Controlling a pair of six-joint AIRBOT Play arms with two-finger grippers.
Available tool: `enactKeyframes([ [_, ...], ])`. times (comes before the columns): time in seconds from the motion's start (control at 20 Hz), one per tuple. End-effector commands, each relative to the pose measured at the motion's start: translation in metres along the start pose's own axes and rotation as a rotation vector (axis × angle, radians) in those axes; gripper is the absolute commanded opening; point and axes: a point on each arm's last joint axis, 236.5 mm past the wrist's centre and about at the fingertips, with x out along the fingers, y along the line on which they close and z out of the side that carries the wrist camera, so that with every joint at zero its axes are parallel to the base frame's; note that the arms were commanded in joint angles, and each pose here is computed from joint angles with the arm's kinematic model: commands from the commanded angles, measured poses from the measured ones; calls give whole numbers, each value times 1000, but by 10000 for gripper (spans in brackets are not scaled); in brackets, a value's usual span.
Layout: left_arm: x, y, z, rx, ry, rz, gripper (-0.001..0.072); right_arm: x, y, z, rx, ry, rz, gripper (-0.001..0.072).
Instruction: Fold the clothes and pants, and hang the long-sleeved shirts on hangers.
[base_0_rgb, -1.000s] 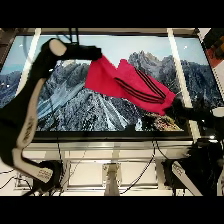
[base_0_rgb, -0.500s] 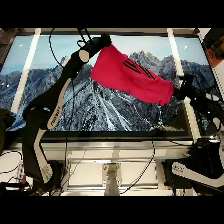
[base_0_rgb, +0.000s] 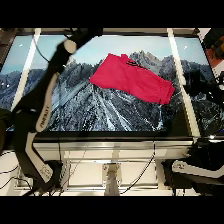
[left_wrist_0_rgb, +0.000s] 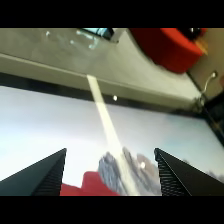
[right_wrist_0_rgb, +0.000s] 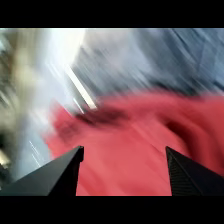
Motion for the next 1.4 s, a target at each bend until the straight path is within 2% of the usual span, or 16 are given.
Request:
enactKeyframes([
  [0.0, -54, -20, -1, 170, 216, -66, 634, -28, -63, -72, -38, 454, -85, 562],
  [0.05, -69, -31, 4, 209, 237, -87, 633, -24, -73, -82, -9, 520, -87, 630],
  [0.2, -95, -55, 17, 245, 254, -124, 634, 0, -90, -91, -31, 585, -78, 678],
  [0.6, -106, -72, -6, 256, 345, -166, 634, 50, -68, -87, -146, 641, -67, 683],
  [1.0, -103, -84, -26, 256, 386, -189, 634, 82, -69, -98, -159, 630, -105, 668],
  [1.05, -104, -84, -26, 256, 386, -190, 634, 85, -68, -97, -164, 619, -105, 571],
  [1.1, -104, -84, -26, 256, 386, -190, 634, 86, -65, -99, -165, 620, -101, 363],
  [1.2, -104, -84, -26, 256, 386, -189, 634, 85, -56, -100, -145, 623, -69, 77],
  [1.25, -104, -84, -26, 256, 386, -189, 633, 83, -48, -98, -139, 627, -45, 14],
  [1.35, -104, -84, -26, 256, 386, -189, 625, 71, -17, -85, -143, 620, 35, 12],
])
